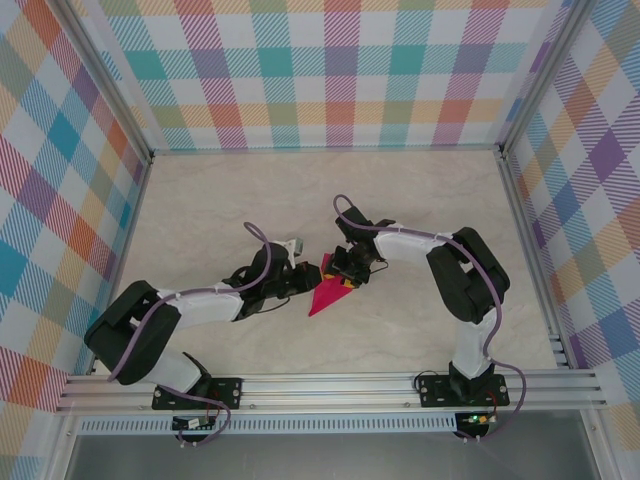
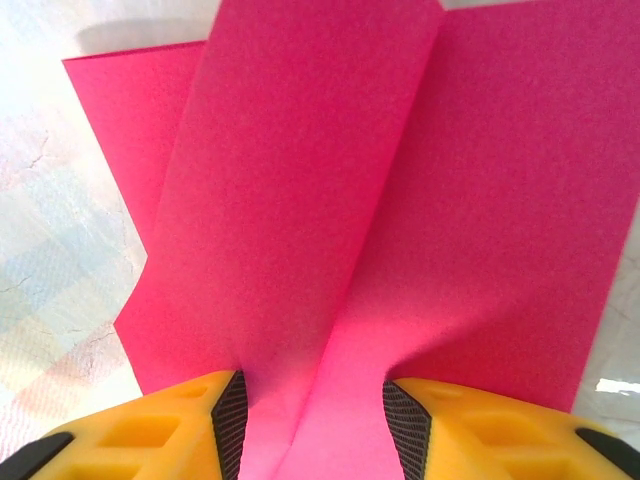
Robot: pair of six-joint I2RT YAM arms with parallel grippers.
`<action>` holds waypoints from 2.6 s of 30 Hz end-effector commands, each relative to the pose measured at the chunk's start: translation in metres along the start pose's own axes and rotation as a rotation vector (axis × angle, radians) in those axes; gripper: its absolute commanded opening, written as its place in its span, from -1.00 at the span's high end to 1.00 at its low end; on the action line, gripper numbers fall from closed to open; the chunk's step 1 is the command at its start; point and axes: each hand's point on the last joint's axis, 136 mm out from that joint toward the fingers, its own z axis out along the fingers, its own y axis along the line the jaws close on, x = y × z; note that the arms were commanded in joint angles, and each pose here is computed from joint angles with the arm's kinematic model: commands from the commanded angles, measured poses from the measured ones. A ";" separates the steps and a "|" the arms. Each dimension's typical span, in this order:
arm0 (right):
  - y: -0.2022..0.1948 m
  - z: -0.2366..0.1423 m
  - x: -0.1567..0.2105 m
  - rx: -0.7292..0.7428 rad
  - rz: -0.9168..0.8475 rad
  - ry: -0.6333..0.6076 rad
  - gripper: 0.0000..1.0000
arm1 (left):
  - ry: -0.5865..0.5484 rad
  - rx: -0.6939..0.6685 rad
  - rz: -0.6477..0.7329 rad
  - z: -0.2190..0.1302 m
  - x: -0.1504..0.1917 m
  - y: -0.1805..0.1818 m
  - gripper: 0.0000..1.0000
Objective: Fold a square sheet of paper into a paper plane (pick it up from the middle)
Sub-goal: Fourth fold the wing at the center of the table.
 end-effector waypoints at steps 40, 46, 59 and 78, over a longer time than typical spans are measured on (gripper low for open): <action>-0.110 0.028 0.022 0.347 0.182 -0.010 0.28 | 0.102 -0.117 -0.018 0.041 0.015 0.042 0.99; -0.111 0.028 0.023 0.354 0.188 -0.009 0.32 | 0.115 -0.117 -0.009 0.043 0.017 0.044 1.00; -0.117 0.030 0.026 0.382 0.196 0.003 0.42 | 0.133 -0.109 -0.009 0.044 0.019 0.044 0.99; -0.045 -0.007 0.000 0.132 0.059 -0.103 0.34 | 0.266 -0.216 0.003 0.036 0.044 0.065 1.00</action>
